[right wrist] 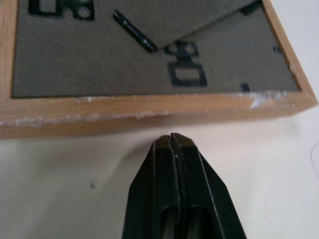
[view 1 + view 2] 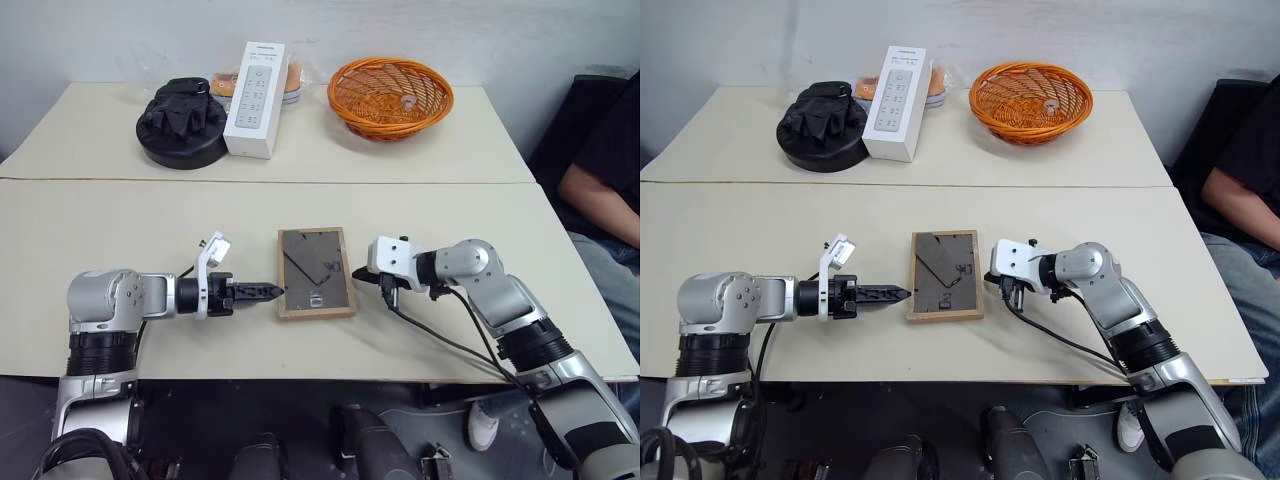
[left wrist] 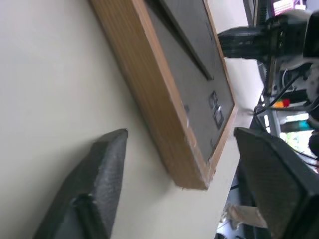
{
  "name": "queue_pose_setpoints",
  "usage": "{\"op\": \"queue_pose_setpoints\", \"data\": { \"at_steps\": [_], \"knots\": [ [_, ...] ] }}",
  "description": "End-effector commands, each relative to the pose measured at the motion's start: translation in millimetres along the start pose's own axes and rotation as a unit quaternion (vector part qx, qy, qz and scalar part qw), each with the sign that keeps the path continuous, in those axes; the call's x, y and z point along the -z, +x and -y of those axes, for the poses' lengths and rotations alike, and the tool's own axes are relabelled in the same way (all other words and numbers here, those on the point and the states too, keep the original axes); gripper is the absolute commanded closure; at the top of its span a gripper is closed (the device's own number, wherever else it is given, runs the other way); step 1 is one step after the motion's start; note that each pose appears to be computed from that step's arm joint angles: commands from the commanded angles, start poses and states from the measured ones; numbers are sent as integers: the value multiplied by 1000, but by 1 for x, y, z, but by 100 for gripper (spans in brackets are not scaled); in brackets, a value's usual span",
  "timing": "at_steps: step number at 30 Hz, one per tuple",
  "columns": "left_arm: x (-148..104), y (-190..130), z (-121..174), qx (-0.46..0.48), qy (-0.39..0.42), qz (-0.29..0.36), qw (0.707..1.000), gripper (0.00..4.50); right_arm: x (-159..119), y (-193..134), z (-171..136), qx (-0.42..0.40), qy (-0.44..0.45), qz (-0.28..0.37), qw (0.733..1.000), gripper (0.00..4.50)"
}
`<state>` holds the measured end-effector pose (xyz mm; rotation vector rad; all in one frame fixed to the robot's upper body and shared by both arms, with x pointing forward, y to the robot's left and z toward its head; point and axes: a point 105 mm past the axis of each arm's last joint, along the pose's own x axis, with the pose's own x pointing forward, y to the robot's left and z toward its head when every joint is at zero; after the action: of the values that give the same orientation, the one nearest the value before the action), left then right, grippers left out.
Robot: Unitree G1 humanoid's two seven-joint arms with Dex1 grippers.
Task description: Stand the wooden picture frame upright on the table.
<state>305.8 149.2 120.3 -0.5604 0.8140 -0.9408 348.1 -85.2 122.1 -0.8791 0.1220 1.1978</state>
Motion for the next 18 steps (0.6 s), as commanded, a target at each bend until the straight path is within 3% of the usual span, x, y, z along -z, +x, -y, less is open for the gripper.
{"op": "queue_pose_setpoints", "data": {
  "at_steps": [1, 9, 14, 18],
  "knots": [
    [11, 15, 1, -2, -10, -30, 1000, 3, -10, 4, -3, 1, -25, 12, 1000, 450],
    [3, 52, 27, 63, -40, 8, 997, 3, -10, 8, -6, 9, -21, 13, 1000, 450],
    [-1, 48, 28, 63, -39, 22, 997, 117, -5, 7, -8, 9, -22, 4, 1000, 450],
    [-3, 40, 22, 43, -38, 22, 998, 117, -3, 3, -7, 7, -29, -1, 1000, 450]
  ]
}}
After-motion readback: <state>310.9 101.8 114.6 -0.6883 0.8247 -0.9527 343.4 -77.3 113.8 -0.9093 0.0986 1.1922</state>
